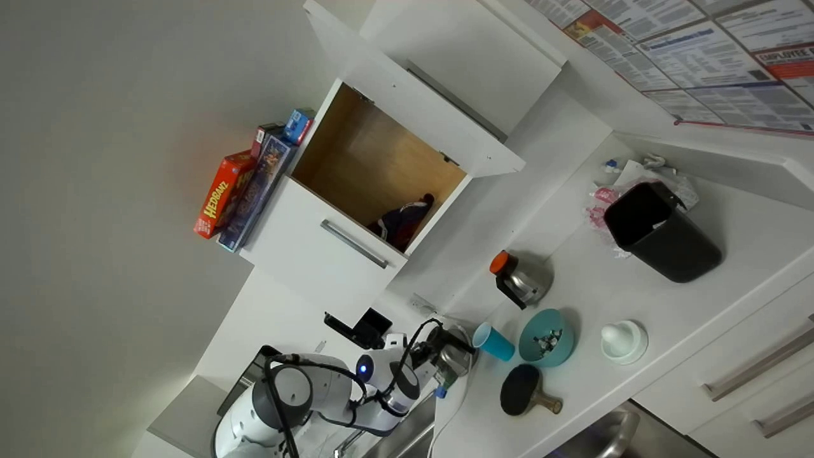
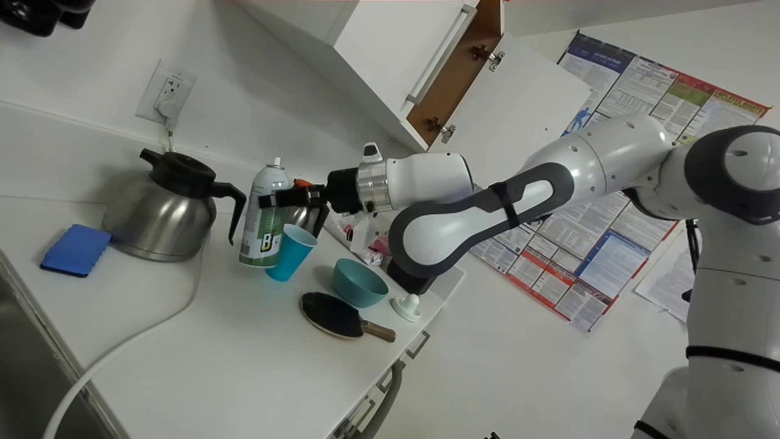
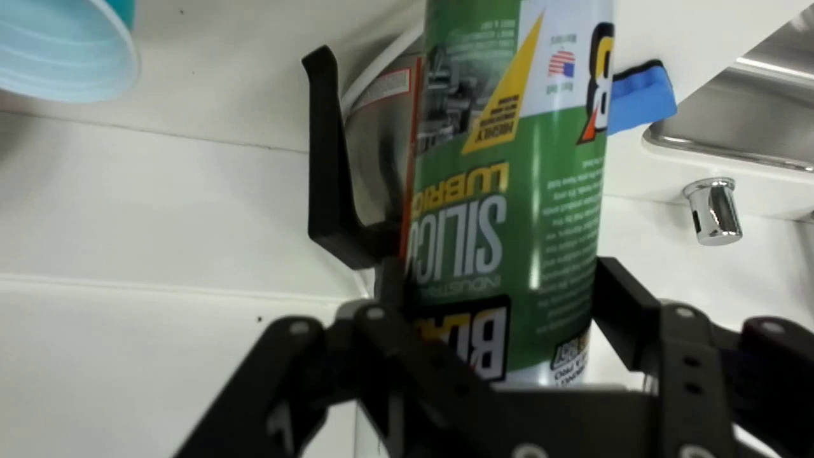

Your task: Take the can from the cabinet and put it on the counter

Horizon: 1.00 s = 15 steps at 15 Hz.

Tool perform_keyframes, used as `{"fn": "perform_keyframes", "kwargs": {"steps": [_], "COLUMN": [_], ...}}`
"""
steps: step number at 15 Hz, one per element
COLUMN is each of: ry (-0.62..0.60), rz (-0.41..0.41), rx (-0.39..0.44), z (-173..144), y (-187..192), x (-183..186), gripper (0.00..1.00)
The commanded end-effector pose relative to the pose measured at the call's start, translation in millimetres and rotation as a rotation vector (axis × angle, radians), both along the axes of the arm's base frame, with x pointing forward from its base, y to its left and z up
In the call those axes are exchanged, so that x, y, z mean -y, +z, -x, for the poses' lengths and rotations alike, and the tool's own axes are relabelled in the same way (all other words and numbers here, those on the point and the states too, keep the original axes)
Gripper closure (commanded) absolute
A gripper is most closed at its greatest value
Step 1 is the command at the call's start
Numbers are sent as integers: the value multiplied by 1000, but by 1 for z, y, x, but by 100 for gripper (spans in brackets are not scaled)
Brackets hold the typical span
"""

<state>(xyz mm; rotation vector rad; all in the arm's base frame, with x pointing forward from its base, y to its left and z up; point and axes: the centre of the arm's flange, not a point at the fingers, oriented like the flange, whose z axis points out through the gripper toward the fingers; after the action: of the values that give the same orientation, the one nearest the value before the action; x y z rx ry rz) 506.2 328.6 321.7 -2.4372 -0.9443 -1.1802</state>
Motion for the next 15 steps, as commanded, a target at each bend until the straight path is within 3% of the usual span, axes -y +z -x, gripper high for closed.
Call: {"fn": "perform_keyframes", "kwargs": {"steps": [1, 15], "ry": [-25, -129], "rz": [-15, 41], "rx": [34, 11], "z": [22, 5], "y": [-68, -114], "x": [10, 11], "gripper": [52, 52]}}
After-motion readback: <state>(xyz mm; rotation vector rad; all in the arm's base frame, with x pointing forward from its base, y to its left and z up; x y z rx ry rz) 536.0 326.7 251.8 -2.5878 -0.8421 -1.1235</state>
